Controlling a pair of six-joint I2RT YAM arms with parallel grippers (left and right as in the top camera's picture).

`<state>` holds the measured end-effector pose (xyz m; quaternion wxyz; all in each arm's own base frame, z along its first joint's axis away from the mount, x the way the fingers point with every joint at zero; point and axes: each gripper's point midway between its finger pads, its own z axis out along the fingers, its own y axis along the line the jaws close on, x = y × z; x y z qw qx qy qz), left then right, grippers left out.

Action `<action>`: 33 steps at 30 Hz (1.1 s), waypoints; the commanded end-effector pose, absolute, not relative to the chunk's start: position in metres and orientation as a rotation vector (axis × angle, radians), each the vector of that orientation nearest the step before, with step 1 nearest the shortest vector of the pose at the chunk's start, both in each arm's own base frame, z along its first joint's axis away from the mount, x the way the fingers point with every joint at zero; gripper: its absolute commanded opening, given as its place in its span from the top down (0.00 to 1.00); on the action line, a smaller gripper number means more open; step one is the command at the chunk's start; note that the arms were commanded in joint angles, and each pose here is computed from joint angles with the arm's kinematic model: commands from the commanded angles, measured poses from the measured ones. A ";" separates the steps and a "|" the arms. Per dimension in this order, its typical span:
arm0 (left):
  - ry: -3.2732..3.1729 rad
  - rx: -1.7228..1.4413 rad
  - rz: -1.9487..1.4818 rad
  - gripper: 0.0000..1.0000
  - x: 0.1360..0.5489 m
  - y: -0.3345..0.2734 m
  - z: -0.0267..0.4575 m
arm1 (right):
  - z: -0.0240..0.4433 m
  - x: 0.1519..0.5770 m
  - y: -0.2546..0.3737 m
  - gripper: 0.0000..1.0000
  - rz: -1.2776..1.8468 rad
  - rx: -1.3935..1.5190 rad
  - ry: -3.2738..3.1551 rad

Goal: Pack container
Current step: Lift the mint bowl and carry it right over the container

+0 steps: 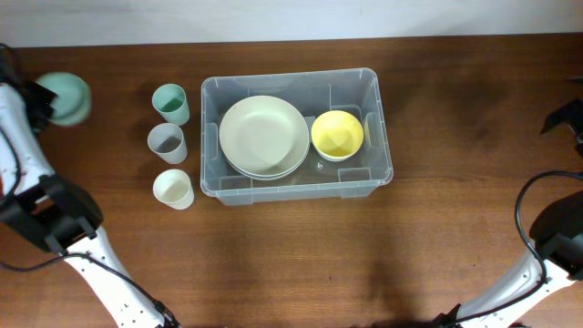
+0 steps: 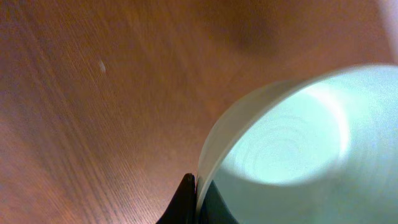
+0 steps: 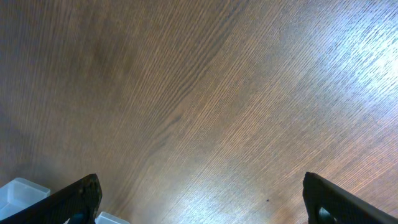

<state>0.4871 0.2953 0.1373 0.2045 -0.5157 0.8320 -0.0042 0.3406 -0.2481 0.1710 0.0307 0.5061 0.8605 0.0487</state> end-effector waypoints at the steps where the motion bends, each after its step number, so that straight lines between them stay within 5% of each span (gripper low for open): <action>1: 2.255 -1.295 -0.190 0.99 0.509 0.274 0.185 | 0.178 0.340 -0.246 0.01 0.139 1.556 2.636; 12: 2.284 -0.573 -0.654 0.99 0.563 0.086 0.281 | 0.178 0.340 -0.246 0.01 0.139 1.556 2.636; 23: 2.445 0.071 -0.684 0.99 0.546 -0.146 0.270 | 0.178 0.340 -0.246 0.01 0.140 1.556 2.637; 33: 2.552 0.282 -0.489 0.99 0.505 -0.247 0.239 | 0.178 0.340 -0.246 0.01 0.139 1.556 2.636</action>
